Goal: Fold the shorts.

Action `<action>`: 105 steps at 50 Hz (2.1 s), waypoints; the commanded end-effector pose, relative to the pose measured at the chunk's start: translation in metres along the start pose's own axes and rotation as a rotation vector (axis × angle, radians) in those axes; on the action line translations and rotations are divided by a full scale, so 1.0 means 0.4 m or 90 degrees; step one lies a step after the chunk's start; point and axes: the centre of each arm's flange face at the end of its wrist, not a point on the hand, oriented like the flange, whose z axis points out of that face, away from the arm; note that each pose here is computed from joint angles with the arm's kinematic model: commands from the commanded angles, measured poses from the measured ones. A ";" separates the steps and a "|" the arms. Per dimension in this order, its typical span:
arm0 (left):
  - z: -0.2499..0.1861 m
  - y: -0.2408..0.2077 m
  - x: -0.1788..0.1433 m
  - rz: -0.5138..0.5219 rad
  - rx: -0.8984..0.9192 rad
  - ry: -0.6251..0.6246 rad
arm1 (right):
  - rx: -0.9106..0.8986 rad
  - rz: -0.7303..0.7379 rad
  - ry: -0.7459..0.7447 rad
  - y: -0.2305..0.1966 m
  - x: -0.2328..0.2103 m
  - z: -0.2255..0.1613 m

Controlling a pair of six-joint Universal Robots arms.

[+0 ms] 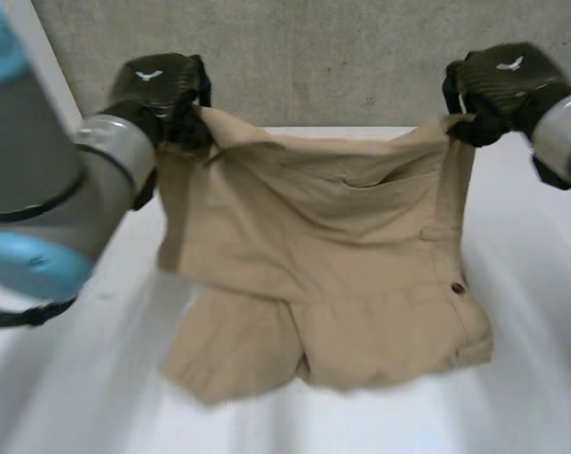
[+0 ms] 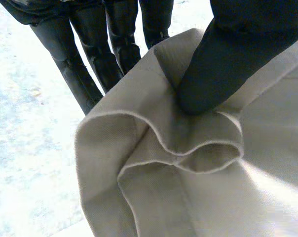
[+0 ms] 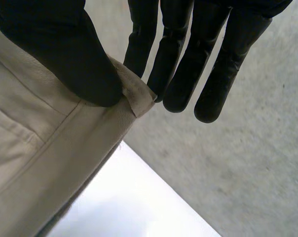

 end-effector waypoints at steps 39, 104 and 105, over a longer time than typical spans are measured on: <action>-0.342 0.259 0.152 0.032 -0.219 0.165 | -0.232 0.005 -0.130 0.293 -0.124 -0.173; -0.253 0.433 0.051 -0.021 -0.261 -0.027 | -0.204 -0.007 -0.117 0.479 -0.115 -0.150; -0.253 0.433 0.051 -0.020 -0.260 -0.027 | -0.204 -0.007 -0.117 0.480 -0.115 -0.150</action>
